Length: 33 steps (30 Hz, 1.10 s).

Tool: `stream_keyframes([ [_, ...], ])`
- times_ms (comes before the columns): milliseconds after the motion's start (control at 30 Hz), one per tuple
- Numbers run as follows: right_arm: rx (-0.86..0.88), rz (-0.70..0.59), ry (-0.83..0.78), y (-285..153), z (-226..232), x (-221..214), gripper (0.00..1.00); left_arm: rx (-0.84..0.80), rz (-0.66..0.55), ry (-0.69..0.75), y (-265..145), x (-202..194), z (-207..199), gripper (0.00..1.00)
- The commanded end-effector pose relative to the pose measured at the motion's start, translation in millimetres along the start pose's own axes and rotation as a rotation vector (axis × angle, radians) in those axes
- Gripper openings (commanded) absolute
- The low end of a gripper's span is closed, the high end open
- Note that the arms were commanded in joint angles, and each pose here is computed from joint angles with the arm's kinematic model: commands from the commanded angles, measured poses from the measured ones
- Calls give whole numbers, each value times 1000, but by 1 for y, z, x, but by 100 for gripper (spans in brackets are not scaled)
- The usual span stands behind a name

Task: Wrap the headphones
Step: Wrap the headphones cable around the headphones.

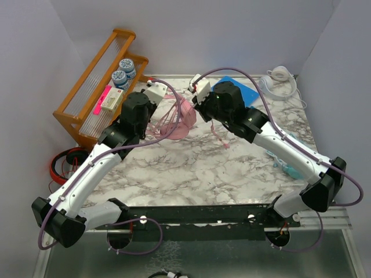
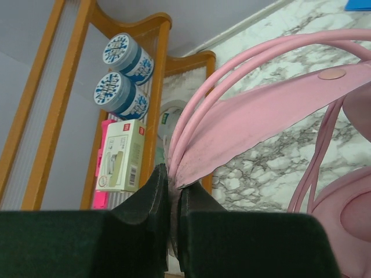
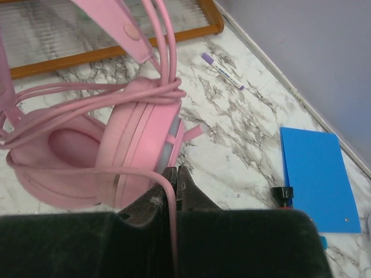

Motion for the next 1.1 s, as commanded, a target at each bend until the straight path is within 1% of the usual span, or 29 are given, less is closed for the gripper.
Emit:
stream_keyframes([
  [0,-155,-79,-14,3,-19,20,7,-141,-42,-42,-8,0,-14,0],
  [100,-187,-93,6,9,-25,19,8,-203,-62,-80,-12,3,-20,0],
  [233,-226,-91,24,16,-34,11,11,-264,-64,-90,-17,6,-24,0],
  [333,-244,-88,65,20,-45,1,24,-336,-79,-125,-25,12,-27,0],
  [367,-228,-90,94,21,-50,-2,25,-355,-85,-140,-27,14,-27,0],
  [567,-87,-140,263,18,-74,-28,24,-419,-106,-206,-39,28,-24,0],
  [667,-12,-153,300,20,-70,-41,21,-463,-123,-260,-45,38,-24,0],
  [833,43,-146,378,27,-63,-65,21,-601,-147,-354,-56,56,-30,0],
  [933,40,-135,425,28,-64,-77,24,-627,-93,-438,-58,66,-31,0],
  [1067,11,-147,455,22,-63,-88,26,-663,-22,-510,-61,80,-31,0],
])
Point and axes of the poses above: each gripper's point midway between its finger pads, its own y axis out along the fingers, its own z axis along the line the jaws close on, x = y × z, the point moved 9 cm from there along -y, back along the fingers
